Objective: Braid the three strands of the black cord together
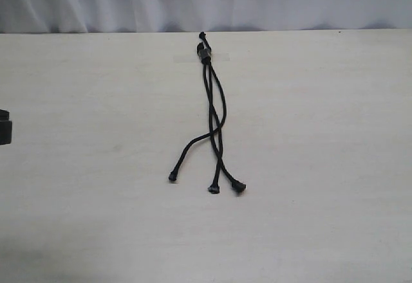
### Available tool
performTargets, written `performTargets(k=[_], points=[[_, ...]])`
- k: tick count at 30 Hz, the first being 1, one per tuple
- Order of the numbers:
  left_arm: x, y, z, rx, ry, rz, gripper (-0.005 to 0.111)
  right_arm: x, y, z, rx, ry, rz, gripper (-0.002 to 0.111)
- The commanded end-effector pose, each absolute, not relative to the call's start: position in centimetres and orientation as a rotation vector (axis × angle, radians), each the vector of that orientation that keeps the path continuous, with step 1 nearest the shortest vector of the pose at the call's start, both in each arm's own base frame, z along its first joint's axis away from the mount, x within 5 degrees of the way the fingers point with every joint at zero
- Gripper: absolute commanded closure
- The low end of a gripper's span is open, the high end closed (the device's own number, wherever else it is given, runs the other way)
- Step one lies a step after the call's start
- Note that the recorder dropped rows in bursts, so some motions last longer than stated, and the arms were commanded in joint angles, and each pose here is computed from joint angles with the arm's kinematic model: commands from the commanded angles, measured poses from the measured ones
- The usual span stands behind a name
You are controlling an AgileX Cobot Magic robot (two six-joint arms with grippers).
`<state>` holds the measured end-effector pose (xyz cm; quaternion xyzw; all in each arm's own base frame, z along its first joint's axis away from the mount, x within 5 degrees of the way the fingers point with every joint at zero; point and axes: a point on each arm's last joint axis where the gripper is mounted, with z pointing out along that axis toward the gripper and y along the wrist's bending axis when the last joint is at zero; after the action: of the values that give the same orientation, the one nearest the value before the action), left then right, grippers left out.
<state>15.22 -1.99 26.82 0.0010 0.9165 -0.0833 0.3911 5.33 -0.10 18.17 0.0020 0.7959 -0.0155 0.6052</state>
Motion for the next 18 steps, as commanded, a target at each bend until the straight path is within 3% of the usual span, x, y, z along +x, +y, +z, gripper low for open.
performTargets(k=[1, 11, 18], points=[[11.8, -0.5, 25.9, -0.022, 2.1, -0.092, 0.107, 5.4, -0.1, 18.2, 0.003, 1.826, -0.042, 0.104], [5.7, 0.4, 20.5, -0.011, 1.754, 0.103, 0.107, 5.4, -0.1, 18.2, 0.003, 1.826, -0.042, 0.104], [5.4, 0.6, 18.7, 0.027, 1.778, 0.158, 0.107, 5.4, -0.1, 18.2, 0.003, 1.824, -0.042, 0.104]])
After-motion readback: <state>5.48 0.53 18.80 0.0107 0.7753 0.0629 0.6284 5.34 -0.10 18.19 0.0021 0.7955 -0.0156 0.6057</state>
